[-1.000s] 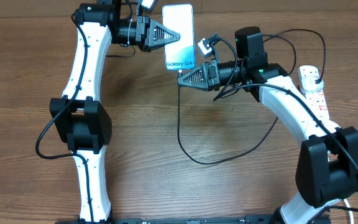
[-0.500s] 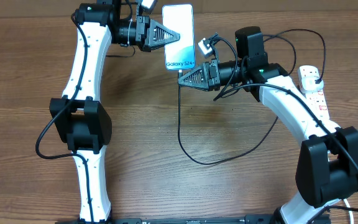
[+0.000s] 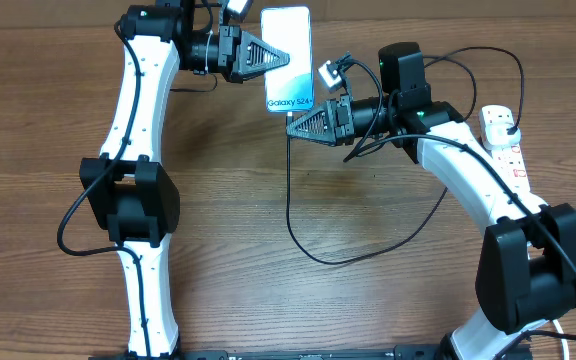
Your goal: Plug charger to phone and switch on socket
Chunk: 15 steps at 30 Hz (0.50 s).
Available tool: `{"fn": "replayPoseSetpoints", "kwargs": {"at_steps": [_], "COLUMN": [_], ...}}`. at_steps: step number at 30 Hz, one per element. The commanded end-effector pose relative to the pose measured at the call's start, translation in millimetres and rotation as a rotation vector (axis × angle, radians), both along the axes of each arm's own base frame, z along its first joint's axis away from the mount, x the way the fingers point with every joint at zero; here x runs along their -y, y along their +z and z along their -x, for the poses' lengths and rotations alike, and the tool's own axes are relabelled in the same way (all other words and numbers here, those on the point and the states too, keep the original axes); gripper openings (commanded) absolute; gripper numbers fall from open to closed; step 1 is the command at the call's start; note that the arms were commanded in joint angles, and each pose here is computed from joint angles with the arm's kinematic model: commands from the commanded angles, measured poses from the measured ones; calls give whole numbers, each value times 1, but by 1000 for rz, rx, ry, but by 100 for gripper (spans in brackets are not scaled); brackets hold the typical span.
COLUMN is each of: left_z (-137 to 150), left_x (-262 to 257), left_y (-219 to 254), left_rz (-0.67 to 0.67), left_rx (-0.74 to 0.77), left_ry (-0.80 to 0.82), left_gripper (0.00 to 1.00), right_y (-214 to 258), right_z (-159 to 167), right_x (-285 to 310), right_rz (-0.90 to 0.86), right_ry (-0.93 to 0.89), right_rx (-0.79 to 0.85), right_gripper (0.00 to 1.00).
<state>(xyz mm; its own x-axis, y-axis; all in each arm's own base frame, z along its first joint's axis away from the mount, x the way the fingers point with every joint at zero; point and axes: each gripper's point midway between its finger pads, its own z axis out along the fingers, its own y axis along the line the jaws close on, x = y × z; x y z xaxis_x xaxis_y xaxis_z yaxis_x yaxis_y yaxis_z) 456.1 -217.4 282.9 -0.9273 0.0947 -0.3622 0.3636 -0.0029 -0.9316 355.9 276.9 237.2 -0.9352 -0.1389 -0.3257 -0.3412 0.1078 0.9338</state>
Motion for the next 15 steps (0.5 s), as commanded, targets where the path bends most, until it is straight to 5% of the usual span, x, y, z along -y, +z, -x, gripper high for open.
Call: {"fn": "replayPoseSetpoints", "kwargs": {"at_steps": [1,15], "left_z": [13,14], "left_x": [5,5], "left_y": [30,30], "left_rz": [51,50], "left_rx": [70,64], "left_ry": [-26,-26], "left_gripper": [4,4], "right_y": [8,8], "right_z": [-5,-10], "right_x": [6,13], "right_rz": [-8,-7], "right_ry": [-17,-38], "right_rx": [31,31], "right_gripper": [4,4]}}
